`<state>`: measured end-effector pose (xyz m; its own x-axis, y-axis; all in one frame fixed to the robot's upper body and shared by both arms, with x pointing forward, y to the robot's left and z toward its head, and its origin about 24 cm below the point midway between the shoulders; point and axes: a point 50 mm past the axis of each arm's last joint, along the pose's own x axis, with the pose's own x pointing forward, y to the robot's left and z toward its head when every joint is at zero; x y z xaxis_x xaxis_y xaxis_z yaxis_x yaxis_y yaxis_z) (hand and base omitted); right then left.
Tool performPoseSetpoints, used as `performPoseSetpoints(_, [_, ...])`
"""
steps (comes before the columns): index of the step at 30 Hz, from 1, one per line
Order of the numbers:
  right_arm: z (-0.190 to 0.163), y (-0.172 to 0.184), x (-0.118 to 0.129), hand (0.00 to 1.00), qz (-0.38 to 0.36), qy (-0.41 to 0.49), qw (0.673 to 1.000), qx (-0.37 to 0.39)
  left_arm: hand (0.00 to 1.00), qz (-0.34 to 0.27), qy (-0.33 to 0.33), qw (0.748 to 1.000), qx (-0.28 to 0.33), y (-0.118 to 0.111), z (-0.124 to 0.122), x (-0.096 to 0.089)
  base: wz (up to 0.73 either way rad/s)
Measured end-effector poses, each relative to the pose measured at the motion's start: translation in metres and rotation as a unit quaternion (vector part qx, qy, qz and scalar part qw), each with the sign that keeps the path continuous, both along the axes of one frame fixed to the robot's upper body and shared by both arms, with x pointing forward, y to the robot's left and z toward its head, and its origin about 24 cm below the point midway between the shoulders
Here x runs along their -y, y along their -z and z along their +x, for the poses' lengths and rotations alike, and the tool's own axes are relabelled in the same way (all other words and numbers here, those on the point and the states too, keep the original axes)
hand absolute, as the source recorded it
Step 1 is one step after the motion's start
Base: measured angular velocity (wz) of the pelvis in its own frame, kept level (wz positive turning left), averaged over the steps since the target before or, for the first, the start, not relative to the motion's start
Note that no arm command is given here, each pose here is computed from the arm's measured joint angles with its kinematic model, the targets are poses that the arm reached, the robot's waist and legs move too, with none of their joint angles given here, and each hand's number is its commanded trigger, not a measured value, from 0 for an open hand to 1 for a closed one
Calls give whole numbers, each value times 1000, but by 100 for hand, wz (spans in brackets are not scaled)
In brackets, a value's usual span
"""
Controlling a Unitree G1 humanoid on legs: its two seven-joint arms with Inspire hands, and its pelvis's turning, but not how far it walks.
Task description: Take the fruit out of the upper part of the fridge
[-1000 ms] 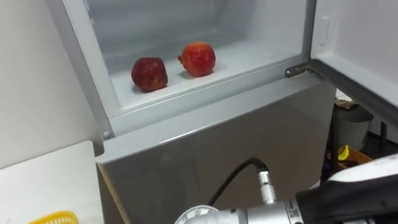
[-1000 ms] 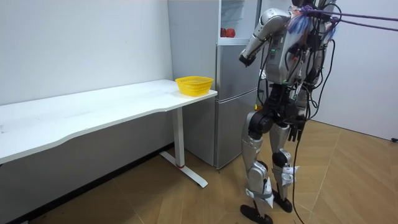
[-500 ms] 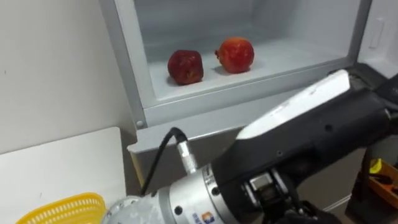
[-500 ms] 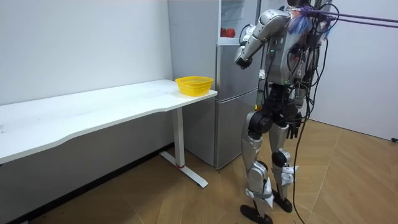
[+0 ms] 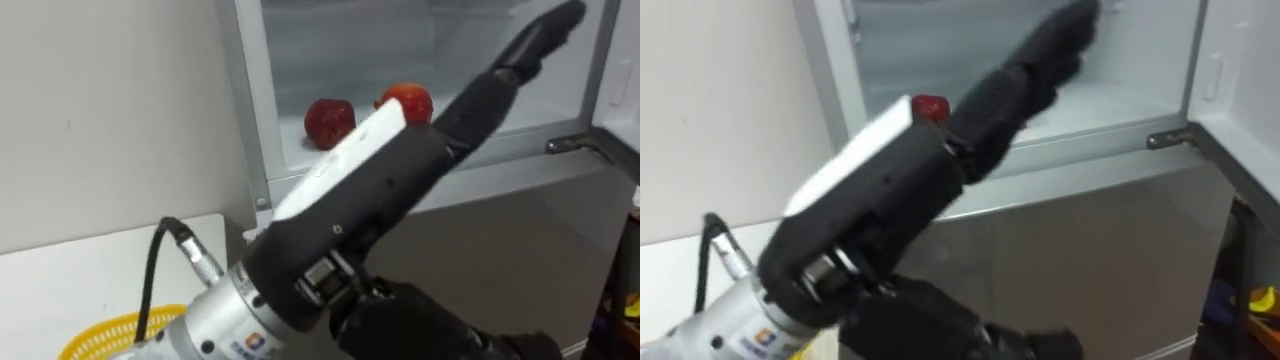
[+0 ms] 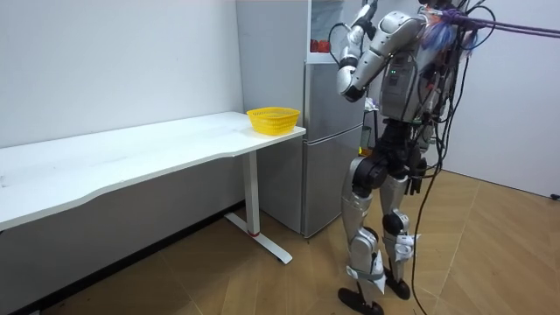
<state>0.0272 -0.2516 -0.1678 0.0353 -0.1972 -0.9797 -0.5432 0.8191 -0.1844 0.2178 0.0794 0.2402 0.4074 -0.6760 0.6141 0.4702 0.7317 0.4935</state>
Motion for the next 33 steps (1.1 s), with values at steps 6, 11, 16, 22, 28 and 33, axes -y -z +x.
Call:
performPoseSetpoints(6, [-6, 0, 2, 0, -1, 37, 999, 7, 0, -56, -87, 994, 22, -6, -5, -34, 0])
performPoseSetpoints(11, [-16, -1, 4, 0, -4, 69, 998, 12, 0, -83, -210, 974, 19, 0, -3, -74, 10])
performPoseSetpoints(16, [-23, -2, 8, 0, -13, 101, 995, 22, 0, -123, -365, 923, 10, 11, -11, -124, 2])
performPoseSetpoints(22, [-30, -3, 13, 0, -22, 130, 991, 22, 0, -184, -509, 841, 19, 19, -29, -175, 4])
performPoseSetpoints(28, [-40, -4, 13, 0, -30, 136, 990, 20, 0, -235, -630, 740, 9, 43, -53, -220, 11])
performPoseSetpoints(33, [-35, -5, 15, 0, -36, 142, 989, 34, 0, -281, -693, 657, -90, 94, -55, -256, 3])
